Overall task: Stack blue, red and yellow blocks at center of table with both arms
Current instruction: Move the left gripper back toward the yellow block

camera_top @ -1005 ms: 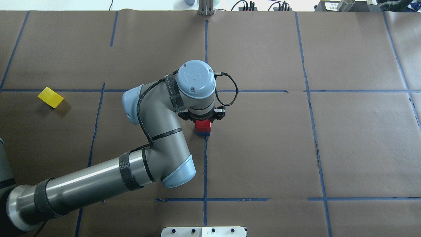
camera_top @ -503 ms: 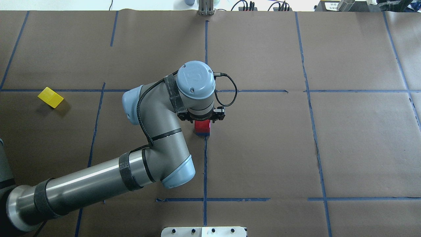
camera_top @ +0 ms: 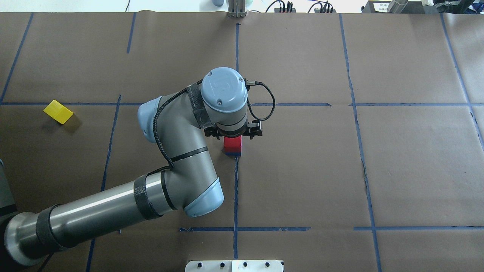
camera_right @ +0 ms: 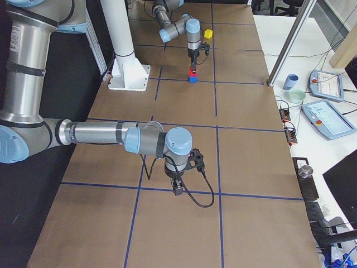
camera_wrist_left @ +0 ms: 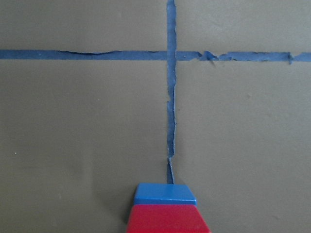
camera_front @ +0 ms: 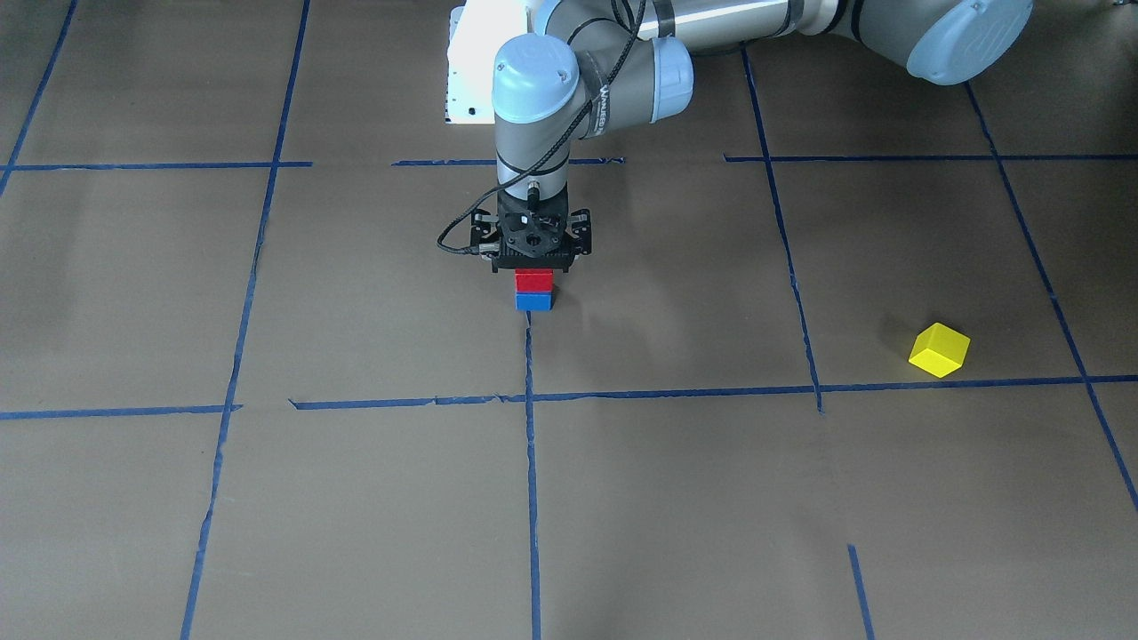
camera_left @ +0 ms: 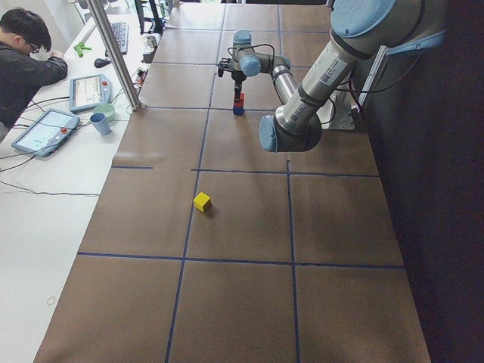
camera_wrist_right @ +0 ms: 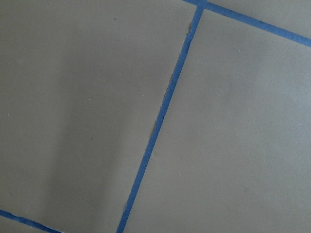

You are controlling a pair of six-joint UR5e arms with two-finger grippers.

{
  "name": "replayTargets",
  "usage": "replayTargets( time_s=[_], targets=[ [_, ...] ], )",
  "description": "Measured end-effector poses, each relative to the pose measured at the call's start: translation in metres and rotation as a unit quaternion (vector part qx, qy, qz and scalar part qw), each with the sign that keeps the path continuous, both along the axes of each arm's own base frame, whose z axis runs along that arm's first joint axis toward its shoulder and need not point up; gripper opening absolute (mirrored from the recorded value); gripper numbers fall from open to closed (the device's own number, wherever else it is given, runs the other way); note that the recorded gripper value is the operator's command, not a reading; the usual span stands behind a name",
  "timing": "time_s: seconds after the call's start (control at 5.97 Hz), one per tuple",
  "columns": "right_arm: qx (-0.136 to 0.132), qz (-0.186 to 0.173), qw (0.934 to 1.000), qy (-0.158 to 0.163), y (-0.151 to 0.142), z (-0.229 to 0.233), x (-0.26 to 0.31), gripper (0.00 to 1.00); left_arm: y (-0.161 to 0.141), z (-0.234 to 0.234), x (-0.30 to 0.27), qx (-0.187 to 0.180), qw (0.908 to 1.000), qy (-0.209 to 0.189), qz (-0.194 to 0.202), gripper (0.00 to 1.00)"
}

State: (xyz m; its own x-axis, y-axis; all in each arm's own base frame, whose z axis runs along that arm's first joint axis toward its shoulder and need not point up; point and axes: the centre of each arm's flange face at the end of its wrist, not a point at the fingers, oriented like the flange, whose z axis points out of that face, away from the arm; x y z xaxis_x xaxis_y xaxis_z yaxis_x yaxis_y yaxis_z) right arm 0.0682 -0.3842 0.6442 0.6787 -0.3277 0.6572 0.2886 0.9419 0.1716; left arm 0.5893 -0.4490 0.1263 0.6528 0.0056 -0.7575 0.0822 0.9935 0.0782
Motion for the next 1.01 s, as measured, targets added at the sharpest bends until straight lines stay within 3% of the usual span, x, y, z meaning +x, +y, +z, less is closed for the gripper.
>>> replayTargets(
  time_s=[0.34,0.67,1.01],
  targets=[
    [-0.001,0.000,1.0000,0.000,0.000,0.001,0.000,1.00,-0.011,0.021,-0.053,-0.005,0.9996,0.018,0.022,1.00],
    [-0.001,0.000,1.0000,0.001,0.000,0.001,0.000,1.00,-0.027,0.107,-0.147,0.048,0.9966,-0.001,0.067,1.00],
    [-0.001,0.000,1.0000,0.001,0.000,0.002,0.000,1.00,-0.071,0.212,-0.263,0.102,0.9846,-0.035,0.137,1.00]
  ],
)
